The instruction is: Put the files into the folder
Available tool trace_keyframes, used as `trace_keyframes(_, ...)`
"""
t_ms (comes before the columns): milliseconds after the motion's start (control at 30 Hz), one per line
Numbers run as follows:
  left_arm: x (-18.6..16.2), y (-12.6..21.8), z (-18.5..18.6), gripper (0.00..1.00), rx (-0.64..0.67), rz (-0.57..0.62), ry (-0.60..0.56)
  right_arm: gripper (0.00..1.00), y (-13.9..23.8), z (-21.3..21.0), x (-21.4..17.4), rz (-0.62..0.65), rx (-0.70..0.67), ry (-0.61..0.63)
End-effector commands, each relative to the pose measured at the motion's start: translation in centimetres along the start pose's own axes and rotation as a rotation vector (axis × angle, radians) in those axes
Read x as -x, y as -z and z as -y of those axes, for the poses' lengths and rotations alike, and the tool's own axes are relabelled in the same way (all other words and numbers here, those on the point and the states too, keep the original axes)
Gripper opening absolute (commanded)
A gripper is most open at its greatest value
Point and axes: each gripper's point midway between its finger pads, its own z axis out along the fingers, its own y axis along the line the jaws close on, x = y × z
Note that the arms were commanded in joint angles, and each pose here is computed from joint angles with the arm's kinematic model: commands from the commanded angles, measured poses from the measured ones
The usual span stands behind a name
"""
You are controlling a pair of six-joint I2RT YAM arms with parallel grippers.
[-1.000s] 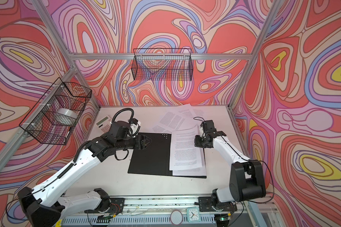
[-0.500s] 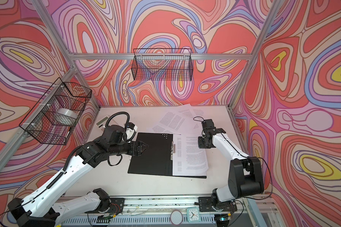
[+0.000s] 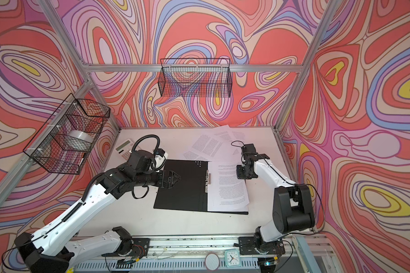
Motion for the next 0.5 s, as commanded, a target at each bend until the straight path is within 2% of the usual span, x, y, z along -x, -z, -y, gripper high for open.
trace_keyframes(0,-0.7,-0.2,-0.5,0.97,0.013,-0.029,-0.001,0.00,-0.4,-0.5,0.3,0.005,0.029,-0.025)
trace_keyframes(467,-0.8,-0.3,-0.3,0.98,-0.001,-0.036,0.001,0.00,-1.0,-1.0,-0.8,-0.028,0.065,-0.106)
